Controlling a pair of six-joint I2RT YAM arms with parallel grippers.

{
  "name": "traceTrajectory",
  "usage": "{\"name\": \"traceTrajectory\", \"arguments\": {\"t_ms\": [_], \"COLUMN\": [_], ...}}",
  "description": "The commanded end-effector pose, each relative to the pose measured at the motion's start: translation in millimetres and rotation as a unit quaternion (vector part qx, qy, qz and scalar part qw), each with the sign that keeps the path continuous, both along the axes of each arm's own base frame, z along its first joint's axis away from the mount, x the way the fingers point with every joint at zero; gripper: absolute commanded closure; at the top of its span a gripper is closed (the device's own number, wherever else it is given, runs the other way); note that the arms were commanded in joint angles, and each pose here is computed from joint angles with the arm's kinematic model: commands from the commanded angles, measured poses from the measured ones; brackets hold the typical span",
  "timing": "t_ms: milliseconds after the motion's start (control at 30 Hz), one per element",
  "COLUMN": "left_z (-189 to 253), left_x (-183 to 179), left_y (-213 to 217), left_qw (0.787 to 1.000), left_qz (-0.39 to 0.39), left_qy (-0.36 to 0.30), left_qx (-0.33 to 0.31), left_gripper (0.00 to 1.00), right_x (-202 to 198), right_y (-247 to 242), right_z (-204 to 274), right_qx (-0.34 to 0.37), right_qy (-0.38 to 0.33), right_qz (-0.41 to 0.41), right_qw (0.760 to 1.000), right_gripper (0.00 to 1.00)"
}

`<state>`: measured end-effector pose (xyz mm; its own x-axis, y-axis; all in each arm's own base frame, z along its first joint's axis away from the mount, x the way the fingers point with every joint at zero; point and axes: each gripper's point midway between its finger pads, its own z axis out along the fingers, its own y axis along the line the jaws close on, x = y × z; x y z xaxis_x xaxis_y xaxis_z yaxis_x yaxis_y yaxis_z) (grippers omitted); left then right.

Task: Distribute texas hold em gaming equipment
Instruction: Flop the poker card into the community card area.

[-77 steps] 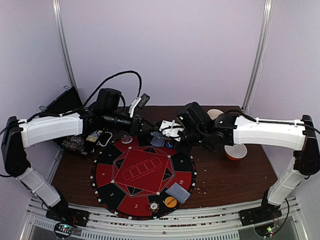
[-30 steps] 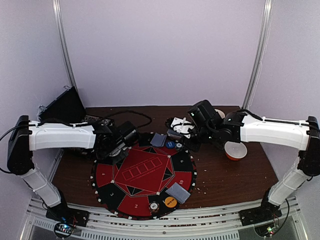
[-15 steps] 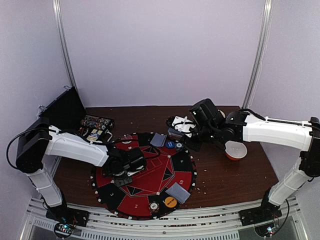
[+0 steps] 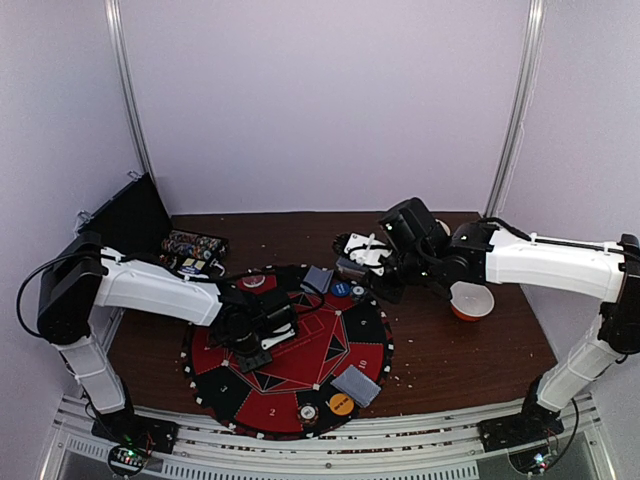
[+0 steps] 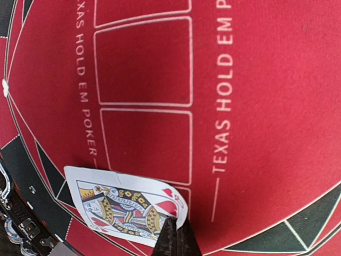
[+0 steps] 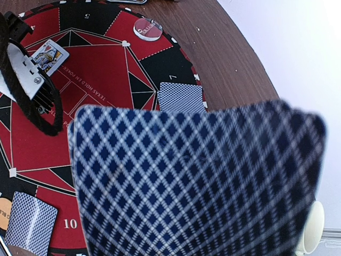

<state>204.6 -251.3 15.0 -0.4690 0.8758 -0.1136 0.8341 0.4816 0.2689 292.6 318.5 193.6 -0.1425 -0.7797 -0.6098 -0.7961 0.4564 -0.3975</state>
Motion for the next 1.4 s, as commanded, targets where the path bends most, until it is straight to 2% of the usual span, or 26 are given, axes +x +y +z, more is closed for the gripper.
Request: {"name": "traceTrajectory", "arguments": {"t_ms": [0, 1000, 1367], "left_z": [-25, -32, -22], "left_x": [-38, -74, -70], "left_y": [-9, 20, 32], "left_qw": [0.994, 0.98, 0.983], "left_qz": [0.002, 0.05, 0.06], "left_qy": [0.104, 0.193, 0.167], "left_qx": [-0.017, 0.028, 0.037], "left_gripper": [1.0, 1.0, 1.0], "right_x": [1, 1, 1], "right_y": [-2, -3, -2], "right_z": [17, 17, 17], "right_qx": [0.017, 0.015, 0.013], "right_qy": [-0.008, -0.009, -0.01], "right_qz": [-0.008, -0.006, -0.005], "right_qw": [1.0, 1.0, 1.0], "right_gripper": [0.72, 0.71, 0.71]}}
